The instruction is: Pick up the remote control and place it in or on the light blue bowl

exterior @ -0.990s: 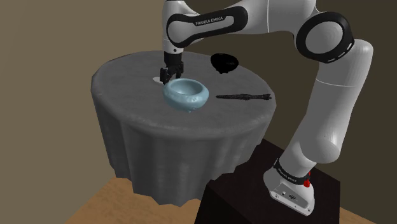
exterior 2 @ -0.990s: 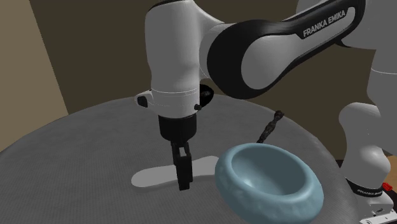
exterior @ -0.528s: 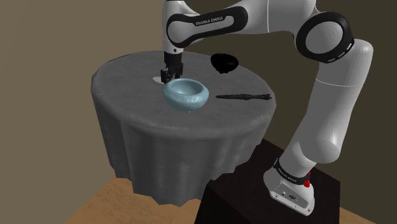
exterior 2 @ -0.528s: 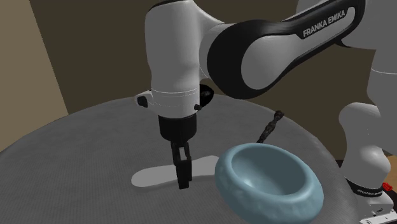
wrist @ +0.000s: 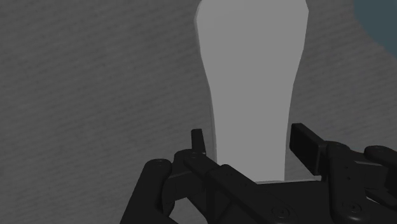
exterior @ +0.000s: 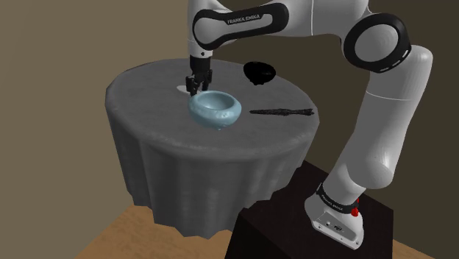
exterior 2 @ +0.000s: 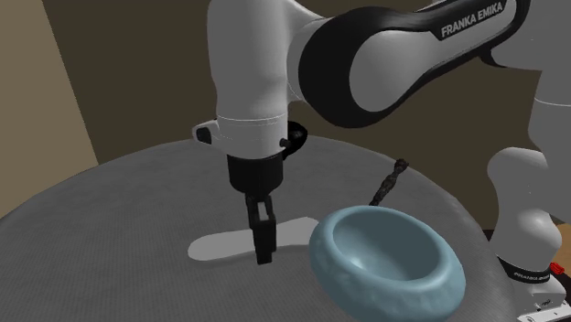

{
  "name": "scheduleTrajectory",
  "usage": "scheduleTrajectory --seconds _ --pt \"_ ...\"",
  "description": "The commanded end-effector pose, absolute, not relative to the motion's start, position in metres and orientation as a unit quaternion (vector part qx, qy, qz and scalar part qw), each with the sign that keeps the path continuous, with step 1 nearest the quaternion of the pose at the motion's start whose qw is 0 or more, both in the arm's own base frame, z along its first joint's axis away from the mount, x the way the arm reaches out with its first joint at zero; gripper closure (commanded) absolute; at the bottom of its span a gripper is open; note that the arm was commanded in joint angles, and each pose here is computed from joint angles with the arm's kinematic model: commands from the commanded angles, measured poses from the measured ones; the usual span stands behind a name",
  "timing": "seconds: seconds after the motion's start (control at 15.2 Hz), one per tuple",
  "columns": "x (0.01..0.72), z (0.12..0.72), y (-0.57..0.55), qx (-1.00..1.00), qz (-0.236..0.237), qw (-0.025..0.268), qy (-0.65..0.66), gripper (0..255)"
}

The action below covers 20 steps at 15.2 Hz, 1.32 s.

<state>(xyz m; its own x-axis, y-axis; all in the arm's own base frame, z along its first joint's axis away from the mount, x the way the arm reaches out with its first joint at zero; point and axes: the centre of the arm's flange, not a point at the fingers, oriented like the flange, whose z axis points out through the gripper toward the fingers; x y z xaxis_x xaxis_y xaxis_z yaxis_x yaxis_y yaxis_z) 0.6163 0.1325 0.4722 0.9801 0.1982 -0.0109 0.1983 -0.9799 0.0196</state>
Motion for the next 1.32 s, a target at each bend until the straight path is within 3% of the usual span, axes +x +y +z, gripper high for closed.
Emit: scheduleTrajectory --seconds 0.0,1.25 --pt "0.617 0.484 0.133 0.995 -0.004 0.01 0.1 255" --pt "0.617 0.584 0.133 0.995 -0.004 0.01 0.1 255"
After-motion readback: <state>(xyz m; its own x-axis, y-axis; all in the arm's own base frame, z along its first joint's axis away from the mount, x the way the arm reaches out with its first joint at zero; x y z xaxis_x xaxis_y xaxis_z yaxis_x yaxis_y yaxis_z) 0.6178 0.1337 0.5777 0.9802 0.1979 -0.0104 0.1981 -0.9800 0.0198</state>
